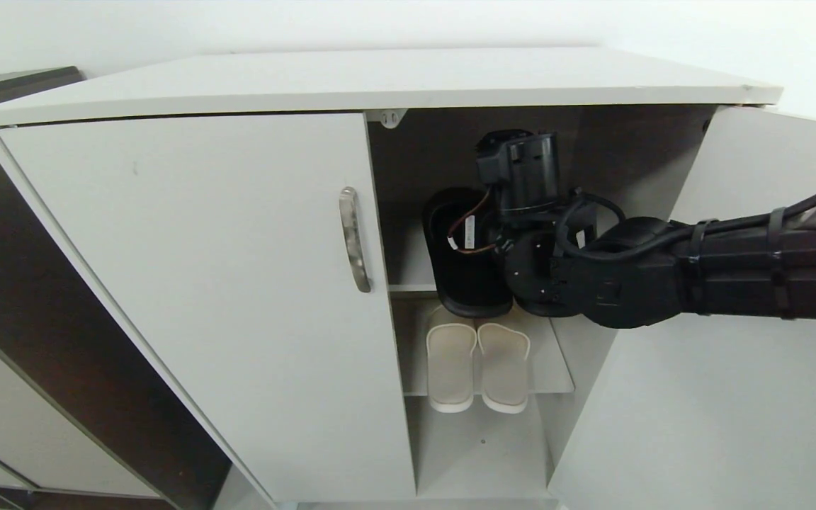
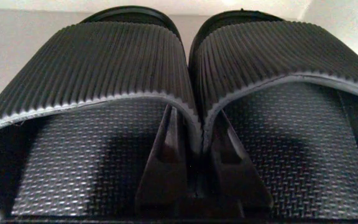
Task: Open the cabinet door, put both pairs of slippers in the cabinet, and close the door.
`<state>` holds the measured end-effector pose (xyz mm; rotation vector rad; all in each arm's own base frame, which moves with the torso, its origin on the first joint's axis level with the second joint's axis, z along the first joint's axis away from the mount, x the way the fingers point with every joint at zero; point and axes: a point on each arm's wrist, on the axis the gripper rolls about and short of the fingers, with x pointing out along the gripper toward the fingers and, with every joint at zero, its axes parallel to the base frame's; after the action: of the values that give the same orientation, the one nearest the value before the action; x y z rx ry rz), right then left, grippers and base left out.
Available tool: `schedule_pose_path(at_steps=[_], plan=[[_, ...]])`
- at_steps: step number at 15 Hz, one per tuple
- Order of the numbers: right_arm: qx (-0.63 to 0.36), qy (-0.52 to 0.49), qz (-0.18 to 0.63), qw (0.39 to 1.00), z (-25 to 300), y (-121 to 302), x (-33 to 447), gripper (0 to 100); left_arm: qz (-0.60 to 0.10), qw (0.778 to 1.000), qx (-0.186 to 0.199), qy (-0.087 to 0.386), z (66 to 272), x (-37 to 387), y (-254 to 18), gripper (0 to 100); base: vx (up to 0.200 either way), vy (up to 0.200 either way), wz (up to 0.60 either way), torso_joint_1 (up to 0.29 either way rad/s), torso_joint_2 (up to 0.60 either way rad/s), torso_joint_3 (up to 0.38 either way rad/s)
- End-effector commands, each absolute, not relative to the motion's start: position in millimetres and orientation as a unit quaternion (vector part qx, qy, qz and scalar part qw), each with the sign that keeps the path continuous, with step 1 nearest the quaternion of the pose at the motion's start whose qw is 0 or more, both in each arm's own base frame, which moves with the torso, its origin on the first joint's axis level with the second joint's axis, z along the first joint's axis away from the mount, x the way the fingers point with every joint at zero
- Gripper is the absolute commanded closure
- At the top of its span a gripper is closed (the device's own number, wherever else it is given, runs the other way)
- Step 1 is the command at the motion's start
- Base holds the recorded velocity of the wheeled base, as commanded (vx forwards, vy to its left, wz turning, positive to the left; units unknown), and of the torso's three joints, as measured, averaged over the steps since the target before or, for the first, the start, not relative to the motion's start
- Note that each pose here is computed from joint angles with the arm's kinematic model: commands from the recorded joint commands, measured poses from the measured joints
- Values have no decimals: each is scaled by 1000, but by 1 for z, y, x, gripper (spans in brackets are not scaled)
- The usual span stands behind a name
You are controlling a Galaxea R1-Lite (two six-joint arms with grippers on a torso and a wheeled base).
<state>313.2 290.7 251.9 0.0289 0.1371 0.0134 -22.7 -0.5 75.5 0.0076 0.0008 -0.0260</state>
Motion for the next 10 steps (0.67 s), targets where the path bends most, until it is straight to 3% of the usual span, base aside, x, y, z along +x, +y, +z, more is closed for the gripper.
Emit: schedule_pose_path(at_steps=[1, 10], plan=[[12, 71, 0, 997, 241, 296, 327, 100, -13, 1000, 4, 1, 76, -23, -1, 100, 0, 0, 0, 0, 0, 0], [20, 71, -13, 997, 237, 291, 338, 100, -13, 1000, 3, 1, 76, -23, -1, 100, 0, 0, 0, 0, 0, 0]])
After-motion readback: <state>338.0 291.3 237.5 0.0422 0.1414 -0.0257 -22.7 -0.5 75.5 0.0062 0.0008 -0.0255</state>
